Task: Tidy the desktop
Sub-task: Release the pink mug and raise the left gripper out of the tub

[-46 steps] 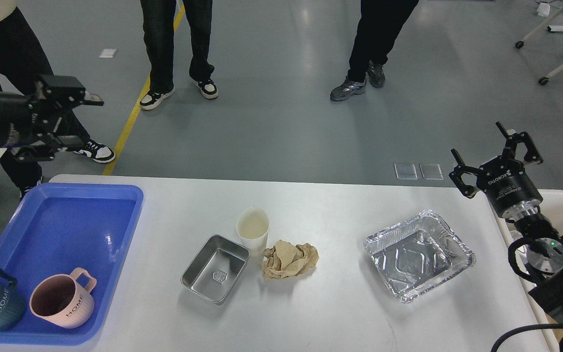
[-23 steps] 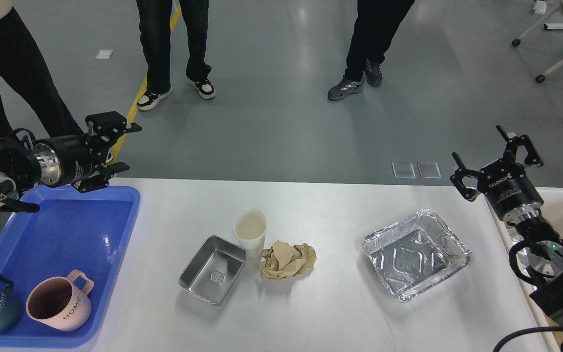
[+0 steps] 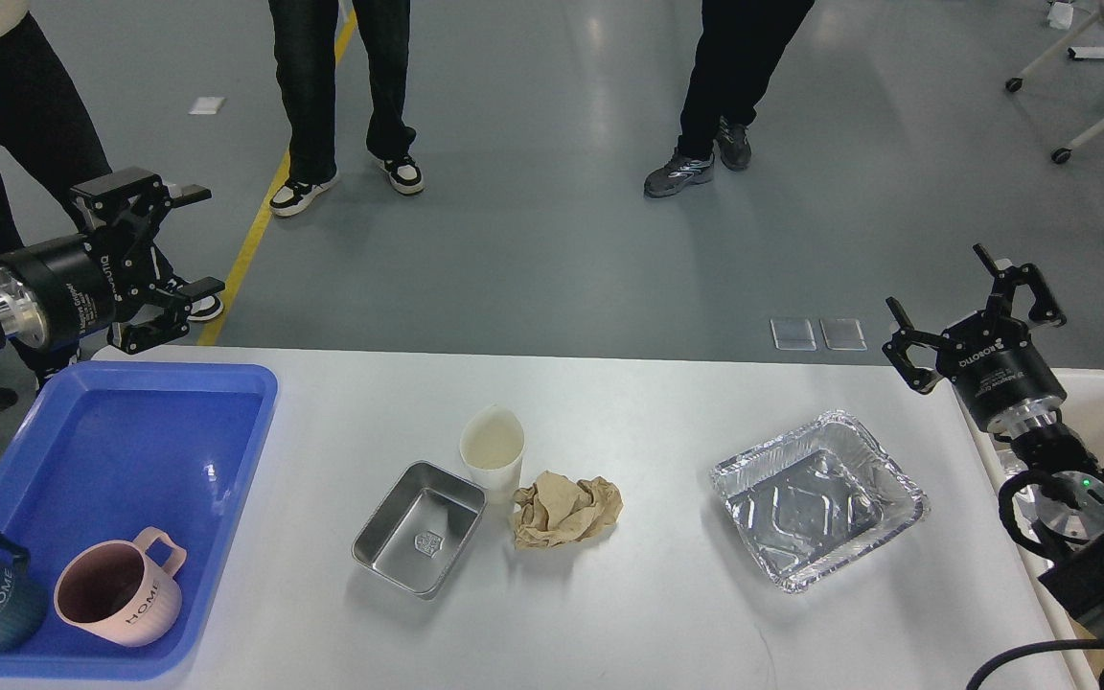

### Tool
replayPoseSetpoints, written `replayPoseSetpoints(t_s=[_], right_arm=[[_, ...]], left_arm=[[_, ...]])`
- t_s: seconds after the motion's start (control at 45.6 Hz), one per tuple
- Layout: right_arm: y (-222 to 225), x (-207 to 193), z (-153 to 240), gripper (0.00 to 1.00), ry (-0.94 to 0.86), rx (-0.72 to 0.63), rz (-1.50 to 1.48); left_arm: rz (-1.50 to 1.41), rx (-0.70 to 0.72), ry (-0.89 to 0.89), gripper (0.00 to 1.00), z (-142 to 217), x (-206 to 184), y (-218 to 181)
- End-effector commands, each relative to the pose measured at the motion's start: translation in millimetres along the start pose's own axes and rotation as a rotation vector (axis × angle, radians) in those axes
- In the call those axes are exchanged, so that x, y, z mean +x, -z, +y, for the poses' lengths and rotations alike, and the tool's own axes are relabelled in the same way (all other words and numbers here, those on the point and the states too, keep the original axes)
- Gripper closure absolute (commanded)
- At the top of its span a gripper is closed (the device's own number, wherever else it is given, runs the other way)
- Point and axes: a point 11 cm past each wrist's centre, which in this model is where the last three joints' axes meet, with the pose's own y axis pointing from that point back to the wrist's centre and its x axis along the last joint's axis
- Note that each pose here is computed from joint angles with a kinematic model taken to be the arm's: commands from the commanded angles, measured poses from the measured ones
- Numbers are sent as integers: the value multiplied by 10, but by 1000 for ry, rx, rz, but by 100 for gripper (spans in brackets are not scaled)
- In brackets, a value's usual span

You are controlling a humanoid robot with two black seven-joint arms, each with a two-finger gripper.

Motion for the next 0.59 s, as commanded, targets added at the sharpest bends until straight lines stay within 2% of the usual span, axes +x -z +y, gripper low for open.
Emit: replayPoseSetpoints(t_s=[0.0, 0.11, 0.241, 0.57], right_arm=[[-4, -6, -6, 0, 1, 1, -1], [7, -15, -11, 0, 6, 1, 0], [-4, -13, -6, 0, 5, -1, -2], [-10, -16, -8, 0, 5, 0, -3]], left_arm=[[39, 56, -14, 3, 31, 8, 243], [29, 131, -52, 3, 105, -37, 337], [-94, 252, -61, 3, 487, -118, 280], [-331, 418, -17, 4, 1432, -317, -378]])
